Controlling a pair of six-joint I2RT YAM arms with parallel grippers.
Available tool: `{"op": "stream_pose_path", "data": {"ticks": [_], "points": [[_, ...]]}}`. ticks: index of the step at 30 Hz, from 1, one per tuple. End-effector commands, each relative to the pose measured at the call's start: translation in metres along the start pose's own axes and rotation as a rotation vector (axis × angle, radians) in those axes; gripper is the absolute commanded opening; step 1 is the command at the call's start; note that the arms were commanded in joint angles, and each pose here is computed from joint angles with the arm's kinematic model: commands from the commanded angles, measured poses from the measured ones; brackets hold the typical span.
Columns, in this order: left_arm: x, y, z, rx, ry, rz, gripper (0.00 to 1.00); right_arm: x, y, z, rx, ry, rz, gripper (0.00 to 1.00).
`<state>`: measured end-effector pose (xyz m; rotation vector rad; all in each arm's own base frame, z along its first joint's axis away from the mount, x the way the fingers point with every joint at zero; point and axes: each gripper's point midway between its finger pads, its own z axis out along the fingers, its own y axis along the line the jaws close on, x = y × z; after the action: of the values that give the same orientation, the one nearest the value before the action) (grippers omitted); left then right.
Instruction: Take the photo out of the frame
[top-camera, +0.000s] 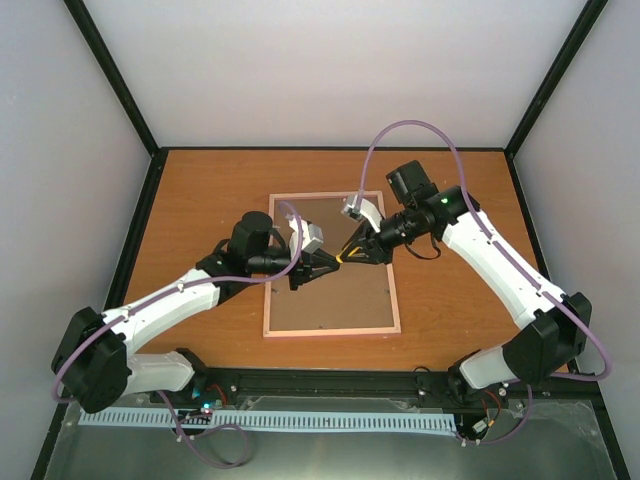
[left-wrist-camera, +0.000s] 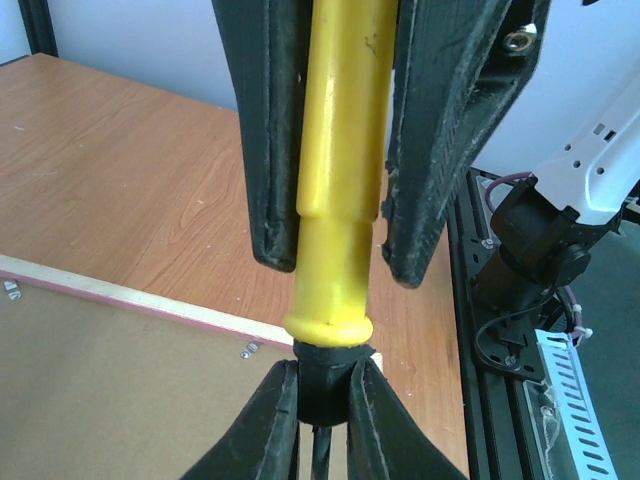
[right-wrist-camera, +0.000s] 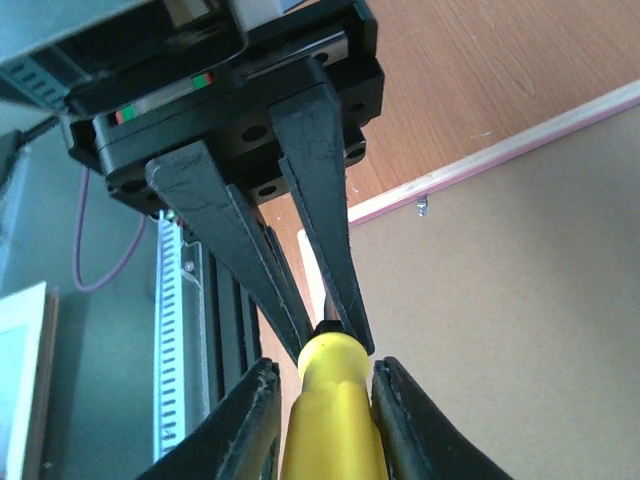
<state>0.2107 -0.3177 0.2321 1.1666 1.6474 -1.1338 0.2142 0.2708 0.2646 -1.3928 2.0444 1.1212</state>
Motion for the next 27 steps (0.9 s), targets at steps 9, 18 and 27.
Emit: {"op": "stream_pose_path", "data": {"ticks": [9,18,27], "points": [[-0.015,0.001,-0.005,-0.03,-0.026,0.06,0.01,-0.006,0.01,0.006,-0.056,-0.014,0.008,0.19],[-0.02,0.025,-0.009,-0.173,0.015,-0.01,0.13,-0.008,-0.013,-0.027,0.041,-0.108,0.081,0.03],[-0.013,0.085,-0.065,-0.689,0.011,-0.295,0.69,0.052,-0.072,-0.067,0.239,-0.217,0.238,0.03]]}}
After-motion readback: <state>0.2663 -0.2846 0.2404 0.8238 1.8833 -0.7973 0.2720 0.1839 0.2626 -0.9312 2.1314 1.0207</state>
